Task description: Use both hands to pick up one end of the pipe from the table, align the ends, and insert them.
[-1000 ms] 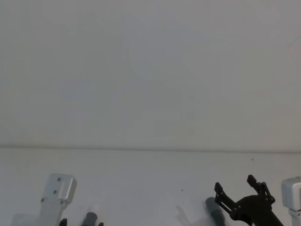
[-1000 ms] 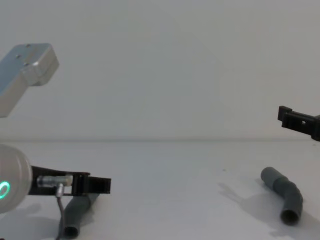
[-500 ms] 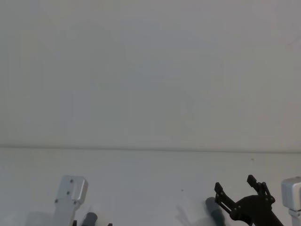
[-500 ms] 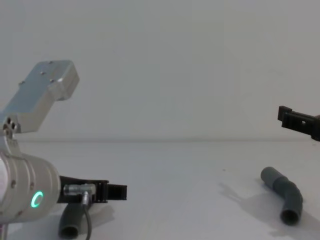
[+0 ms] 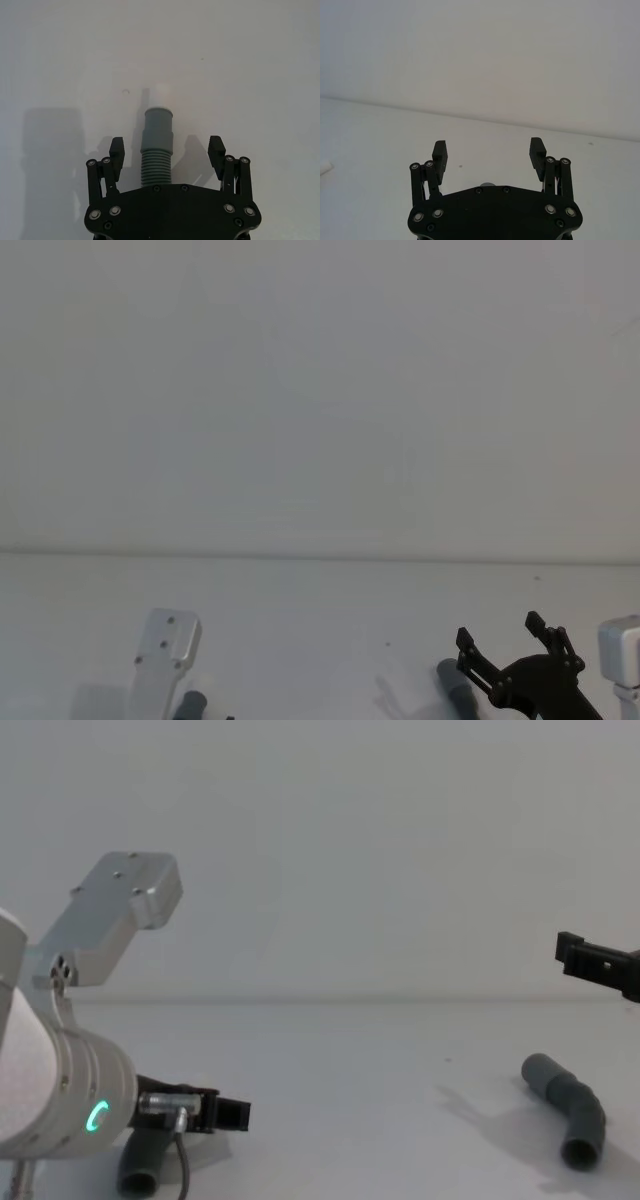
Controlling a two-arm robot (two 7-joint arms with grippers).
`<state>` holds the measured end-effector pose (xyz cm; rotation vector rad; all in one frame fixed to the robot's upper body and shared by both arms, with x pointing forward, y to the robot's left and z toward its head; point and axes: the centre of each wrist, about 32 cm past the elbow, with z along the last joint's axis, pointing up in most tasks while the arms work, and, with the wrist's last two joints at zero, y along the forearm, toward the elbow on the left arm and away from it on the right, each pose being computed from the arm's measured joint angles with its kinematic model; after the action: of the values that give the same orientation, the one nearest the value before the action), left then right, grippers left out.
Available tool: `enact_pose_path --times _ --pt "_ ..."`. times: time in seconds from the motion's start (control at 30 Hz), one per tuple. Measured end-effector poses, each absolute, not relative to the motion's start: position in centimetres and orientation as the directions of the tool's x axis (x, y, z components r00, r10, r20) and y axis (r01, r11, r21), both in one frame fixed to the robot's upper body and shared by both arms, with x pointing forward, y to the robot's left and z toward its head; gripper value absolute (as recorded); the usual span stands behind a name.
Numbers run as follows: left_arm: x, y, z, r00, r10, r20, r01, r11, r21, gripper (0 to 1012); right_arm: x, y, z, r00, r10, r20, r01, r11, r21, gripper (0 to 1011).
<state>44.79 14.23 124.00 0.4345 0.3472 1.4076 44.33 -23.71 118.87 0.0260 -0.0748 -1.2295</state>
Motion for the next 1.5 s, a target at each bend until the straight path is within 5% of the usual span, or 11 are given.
enact_pose_path --times 0.7,1.5 --pt "45.20 13.66 123.84 0.081 0.997 0.008 -0.860 0.066 0.506 994 44.33 -23.71 118.87 0.333 -0.942 0.043 0.940 0.335 0.060 1001" --pt "45.19 13.58 123.68 0.064 0.998 -0.013 -0.860 0.062 0.506 329 44.33 -23.71 118.87 0.333 -0.942 0.043 0.940 0.335 0.060 1001"
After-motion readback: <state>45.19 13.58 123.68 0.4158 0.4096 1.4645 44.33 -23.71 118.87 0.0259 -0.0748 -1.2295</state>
